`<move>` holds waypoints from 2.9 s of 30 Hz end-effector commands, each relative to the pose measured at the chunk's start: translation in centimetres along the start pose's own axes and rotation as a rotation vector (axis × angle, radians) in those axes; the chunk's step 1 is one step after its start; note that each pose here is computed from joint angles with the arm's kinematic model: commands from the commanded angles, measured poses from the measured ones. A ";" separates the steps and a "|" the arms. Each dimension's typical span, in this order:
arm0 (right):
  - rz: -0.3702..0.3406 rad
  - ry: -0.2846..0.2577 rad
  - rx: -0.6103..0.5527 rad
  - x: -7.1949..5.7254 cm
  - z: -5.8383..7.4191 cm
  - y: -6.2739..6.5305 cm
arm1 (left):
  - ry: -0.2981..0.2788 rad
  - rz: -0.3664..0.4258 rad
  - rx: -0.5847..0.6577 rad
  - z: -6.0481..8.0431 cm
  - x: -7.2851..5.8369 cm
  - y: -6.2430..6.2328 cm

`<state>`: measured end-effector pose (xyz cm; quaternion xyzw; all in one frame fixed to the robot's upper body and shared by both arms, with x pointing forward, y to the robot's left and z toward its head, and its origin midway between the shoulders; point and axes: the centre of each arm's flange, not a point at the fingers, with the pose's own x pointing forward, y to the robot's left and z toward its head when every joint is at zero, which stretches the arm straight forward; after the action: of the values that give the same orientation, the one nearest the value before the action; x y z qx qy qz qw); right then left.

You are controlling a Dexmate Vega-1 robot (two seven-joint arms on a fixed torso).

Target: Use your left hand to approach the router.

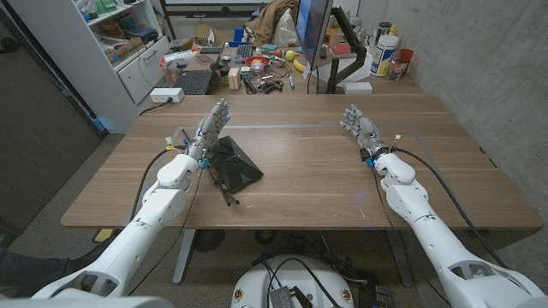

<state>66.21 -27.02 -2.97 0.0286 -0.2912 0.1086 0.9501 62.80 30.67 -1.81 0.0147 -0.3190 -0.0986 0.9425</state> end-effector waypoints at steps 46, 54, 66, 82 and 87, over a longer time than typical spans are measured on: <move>-0.030 -0.031 -0.026 0.7 1.1 -1.0 | -0.145 0.011 0.111 3.7 -4.6 1.6; -0.031 -0.024 -0.021 0.9 1.0 -1.1 | -0.147 0.013 0.122 3.9 -5.7 1.8; -0.029 -0.030 -0.022 1.2 1.1 -1.1 | -0.159 0.035 0.191 4.7 -7.1 2.4; -0.038 -0.031 -0.037 0.9 1.4 -1.5 | -0.149 0.061 0.310 5.8 -7.8 3.4; -0.050 -0.034 -0.043 0.7 1.4 -1.7 | -0.143 0.064 0.336 6.0 -7.7 3.8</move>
<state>66.72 -28.15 -1.36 0.0206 -0.3068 0.0886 0.9474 54.13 35.32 -1.53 0.1161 -0.4043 -0.0381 0.9064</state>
